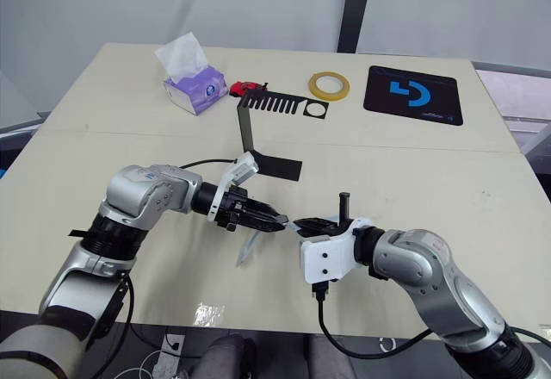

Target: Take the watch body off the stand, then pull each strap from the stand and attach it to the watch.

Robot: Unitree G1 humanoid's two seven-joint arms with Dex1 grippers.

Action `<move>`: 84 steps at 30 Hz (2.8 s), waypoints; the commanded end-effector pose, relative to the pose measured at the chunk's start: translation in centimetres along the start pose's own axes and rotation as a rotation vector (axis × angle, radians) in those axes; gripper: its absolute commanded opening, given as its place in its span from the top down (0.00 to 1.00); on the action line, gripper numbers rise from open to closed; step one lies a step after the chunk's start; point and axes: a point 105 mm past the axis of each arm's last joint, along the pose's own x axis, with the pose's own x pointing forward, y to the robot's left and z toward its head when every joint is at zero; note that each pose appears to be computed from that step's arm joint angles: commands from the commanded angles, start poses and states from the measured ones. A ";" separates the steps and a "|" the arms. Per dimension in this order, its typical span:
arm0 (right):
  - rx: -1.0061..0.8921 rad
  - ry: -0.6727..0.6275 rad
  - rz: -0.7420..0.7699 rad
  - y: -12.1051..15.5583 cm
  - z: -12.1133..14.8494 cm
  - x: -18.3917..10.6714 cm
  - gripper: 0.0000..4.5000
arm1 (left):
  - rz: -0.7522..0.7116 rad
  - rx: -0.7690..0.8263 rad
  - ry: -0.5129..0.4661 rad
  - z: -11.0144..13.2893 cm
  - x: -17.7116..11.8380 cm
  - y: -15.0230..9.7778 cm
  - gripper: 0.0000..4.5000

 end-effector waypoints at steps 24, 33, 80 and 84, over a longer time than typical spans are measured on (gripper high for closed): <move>0.014 0.009 -0.021 -0.7 0.2 -0.3 1.00 | -0.028 0.015 -0.043 0.8 0.1 -1.2 0.62; 0.020 0.005 -0.021 -0.8 0.4 -0.5 1.00 | -0.020 0.014 -0.049 0.8 0.2 -1.0 0.62; 0.025 0.045 -0.025 -1.2 0.0 0.3 1.00 | 0.001 -0.016 -0.120 1.8 1.5 -1.7 0.62; 0.023 0.057 -0.023 -1.4 -0.2 0.5 1.00 | -0.014 -0.018 -0.120 1.8 1.6 -2.2 0.62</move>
